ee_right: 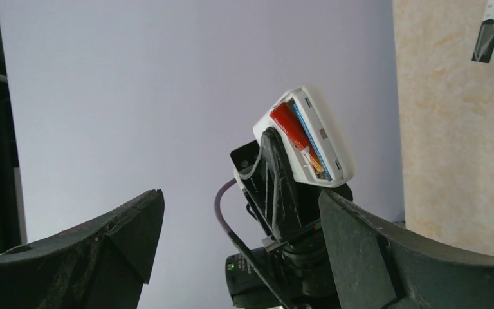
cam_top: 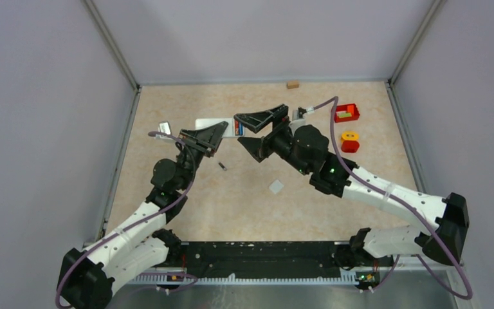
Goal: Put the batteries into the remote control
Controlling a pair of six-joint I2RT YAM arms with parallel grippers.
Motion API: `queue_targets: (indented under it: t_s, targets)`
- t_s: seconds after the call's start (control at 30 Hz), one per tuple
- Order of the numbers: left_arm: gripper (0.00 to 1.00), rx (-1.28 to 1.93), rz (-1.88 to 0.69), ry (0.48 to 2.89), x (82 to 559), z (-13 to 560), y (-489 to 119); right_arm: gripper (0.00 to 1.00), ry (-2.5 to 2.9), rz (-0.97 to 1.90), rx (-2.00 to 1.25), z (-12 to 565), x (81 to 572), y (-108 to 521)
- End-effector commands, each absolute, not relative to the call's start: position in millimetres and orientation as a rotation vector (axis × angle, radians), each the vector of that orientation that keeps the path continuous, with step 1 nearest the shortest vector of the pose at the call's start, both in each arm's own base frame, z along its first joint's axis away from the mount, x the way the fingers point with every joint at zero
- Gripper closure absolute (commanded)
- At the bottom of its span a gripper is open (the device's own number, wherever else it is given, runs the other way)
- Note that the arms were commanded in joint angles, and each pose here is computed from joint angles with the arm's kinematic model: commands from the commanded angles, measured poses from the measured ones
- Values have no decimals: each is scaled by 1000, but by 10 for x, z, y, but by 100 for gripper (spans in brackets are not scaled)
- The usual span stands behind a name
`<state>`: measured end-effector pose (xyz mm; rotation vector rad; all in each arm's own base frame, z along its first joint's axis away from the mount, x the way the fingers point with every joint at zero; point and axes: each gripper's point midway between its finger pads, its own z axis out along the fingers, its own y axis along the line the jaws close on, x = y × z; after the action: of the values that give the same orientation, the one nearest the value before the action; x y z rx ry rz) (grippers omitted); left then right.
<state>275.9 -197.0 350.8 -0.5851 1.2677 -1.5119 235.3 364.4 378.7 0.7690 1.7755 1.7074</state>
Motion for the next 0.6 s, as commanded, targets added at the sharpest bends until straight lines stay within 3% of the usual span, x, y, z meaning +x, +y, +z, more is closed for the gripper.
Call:
queue_targets:
  t_s: [0.0,0.57]
  targets:
    - [100,-532,-1590,1158,2622,3807,-1930,9,1723,1878,851,3911,2409,3737]
    - [100,-530,-1632,1148,2571,3774,-1936,16,1787,1848,939,3705,2590,3670]
